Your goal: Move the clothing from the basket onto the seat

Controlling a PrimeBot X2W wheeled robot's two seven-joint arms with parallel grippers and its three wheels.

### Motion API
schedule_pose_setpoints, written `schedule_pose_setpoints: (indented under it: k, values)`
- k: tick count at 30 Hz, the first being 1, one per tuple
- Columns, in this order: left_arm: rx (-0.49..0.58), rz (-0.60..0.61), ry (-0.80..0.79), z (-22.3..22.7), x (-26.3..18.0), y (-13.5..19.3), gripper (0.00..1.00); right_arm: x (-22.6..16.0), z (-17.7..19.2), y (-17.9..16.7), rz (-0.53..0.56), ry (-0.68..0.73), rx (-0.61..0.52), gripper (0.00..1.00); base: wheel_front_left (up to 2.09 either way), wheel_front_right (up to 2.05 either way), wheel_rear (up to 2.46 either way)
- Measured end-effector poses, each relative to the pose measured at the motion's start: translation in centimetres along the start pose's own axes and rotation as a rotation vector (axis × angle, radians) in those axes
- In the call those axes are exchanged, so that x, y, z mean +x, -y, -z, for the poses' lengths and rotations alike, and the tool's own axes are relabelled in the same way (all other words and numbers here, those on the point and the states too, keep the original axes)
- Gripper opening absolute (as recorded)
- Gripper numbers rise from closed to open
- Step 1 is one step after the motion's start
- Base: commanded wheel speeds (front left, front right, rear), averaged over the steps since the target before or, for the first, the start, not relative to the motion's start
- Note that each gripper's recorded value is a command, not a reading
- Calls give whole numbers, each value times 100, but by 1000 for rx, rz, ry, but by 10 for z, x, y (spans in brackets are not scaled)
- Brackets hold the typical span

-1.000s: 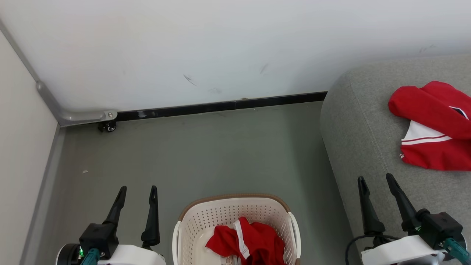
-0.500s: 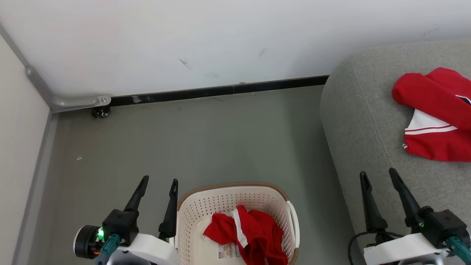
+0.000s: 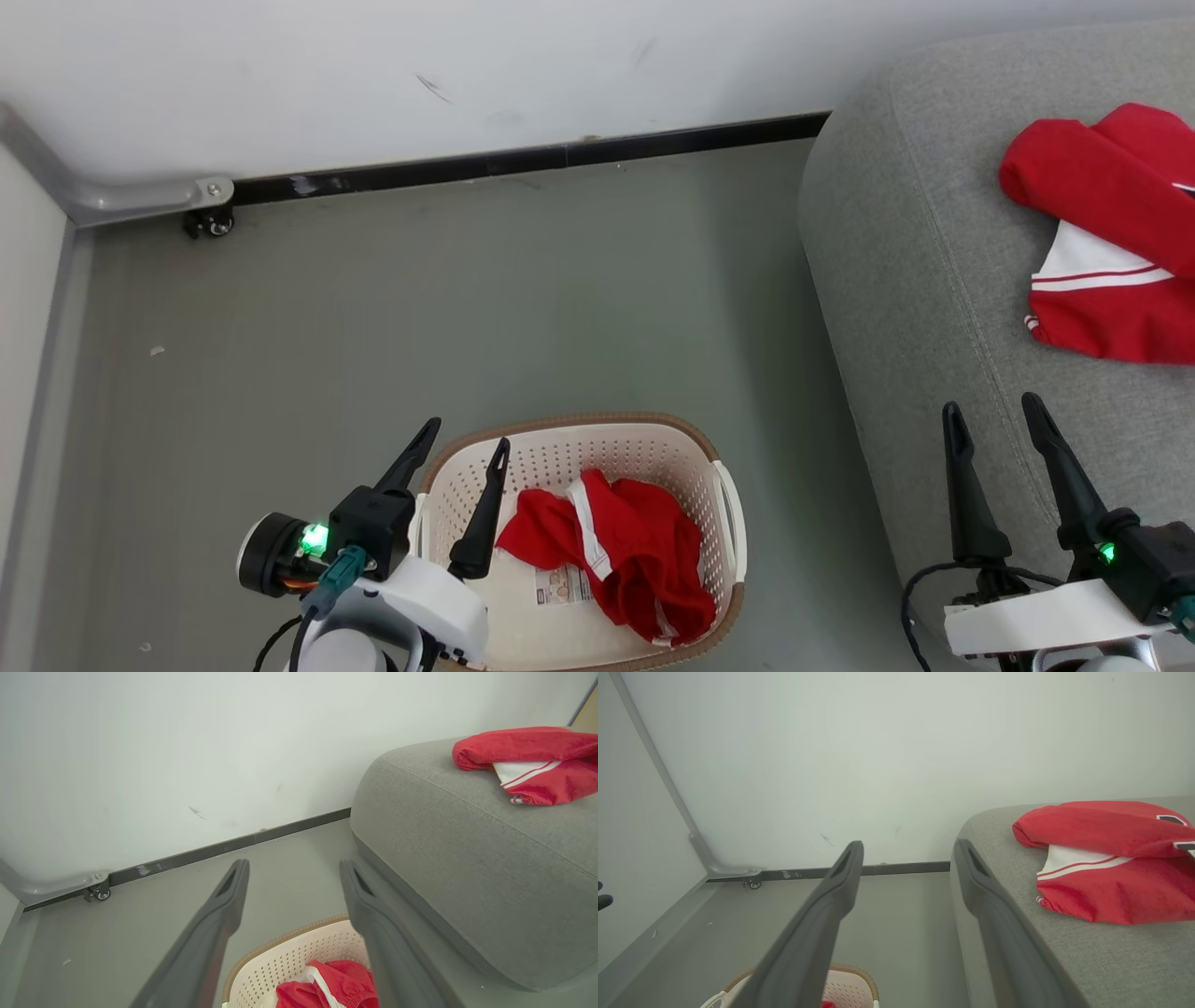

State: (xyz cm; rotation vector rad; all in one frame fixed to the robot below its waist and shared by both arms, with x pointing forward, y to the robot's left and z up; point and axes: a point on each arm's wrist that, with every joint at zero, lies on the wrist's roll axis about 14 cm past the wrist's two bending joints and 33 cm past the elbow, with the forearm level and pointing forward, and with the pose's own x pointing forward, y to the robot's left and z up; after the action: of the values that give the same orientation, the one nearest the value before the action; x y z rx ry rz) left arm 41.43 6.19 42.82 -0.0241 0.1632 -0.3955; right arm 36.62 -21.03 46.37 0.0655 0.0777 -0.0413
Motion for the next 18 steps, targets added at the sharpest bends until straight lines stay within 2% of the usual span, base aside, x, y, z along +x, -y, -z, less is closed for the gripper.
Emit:
schedule_pose_setpoints:
  k: [18]
  values:
    - [0,120,-156,62,50,19,100,20,23,27,81,-56,-23,100,0,0,0]
